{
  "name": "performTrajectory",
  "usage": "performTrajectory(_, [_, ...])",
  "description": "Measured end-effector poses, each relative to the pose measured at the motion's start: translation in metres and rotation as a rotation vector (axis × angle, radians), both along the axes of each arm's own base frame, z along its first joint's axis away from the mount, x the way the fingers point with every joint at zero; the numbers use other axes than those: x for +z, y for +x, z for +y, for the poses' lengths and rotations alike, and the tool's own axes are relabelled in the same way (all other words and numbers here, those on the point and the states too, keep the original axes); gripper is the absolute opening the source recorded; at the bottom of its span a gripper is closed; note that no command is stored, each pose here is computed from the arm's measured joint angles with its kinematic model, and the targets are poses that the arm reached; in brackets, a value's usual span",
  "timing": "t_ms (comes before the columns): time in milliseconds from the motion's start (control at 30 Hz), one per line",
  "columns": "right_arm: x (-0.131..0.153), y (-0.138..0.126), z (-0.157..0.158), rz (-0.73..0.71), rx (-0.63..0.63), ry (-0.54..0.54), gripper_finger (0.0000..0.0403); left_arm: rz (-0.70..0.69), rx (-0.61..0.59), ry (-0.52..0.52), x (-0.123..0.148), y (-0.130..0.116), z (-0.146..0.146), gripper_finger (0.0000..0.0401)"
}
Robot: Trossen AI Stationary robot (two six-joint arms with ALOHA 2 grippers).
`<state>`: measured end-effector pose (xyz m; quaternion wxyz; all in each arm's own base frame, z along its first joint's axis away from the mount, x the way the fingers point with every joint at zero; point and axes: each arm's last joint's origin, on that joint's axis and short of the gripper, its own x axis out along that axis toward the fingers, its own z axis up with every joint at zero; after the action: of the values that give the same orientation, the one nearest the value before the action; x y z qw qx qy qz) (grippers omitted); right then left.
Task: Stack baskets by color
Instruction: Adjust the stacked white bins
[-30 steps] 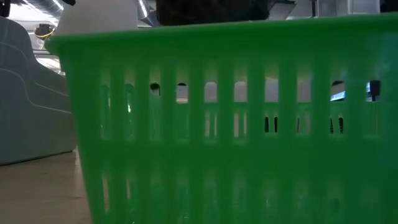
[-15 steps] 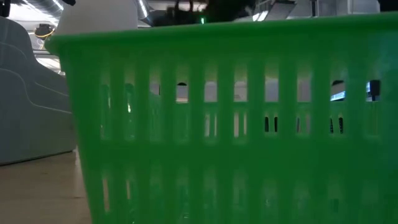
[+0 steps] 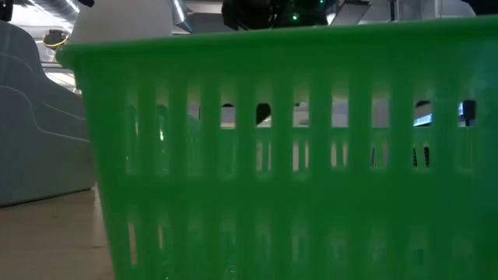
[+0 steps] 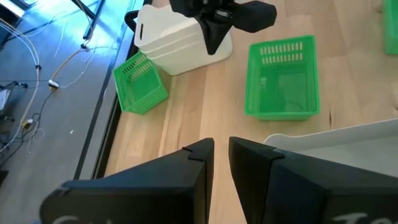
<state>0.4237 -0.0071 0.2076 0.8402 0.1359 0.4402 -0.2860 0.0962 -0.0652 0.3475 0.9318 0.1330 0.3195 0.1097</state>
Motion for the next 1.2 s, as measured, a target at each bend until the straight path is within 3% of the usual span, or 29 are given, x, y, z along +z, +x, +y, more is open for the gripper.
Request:
performTrajectory(300, [-0.005, -0.015, -0.004, 0.128, -0.123, -0.061, 0.0001, 0.0, 0.001, 0.0, 0.0, 0.0, 0.0, 0.0041])
performTrajectory(500, [0.001, 0.001, 0.003, 0.033, 0.07, -0.127, 0.0001, 0.0, 0.0, 0.001, 0.0, 0.0, 0.0, 0.0041])
performTrajectory(600, [0.001, 0.005, 0.0, 0.022, 0.102, -0.172, 0.0, 0.0, 0.0, 0.001, 0.0, 0.0, 0.0, 0.0041])
performTrajectory(700, [-0.001, 0.005, -0.012, 0.041, 0.049, -0.226, 0.0, 0.0, 0.0, 0.001, 0.0, 0.0, 0.0, 0.0041])
performTrajectory(1200, [-0.024, -0.018, -0.055, 0.211, -0.103, -0.245, 0.0, -0.007, 0.015, -0.02, 0.0, 0.0, 0.0, 0.0041])
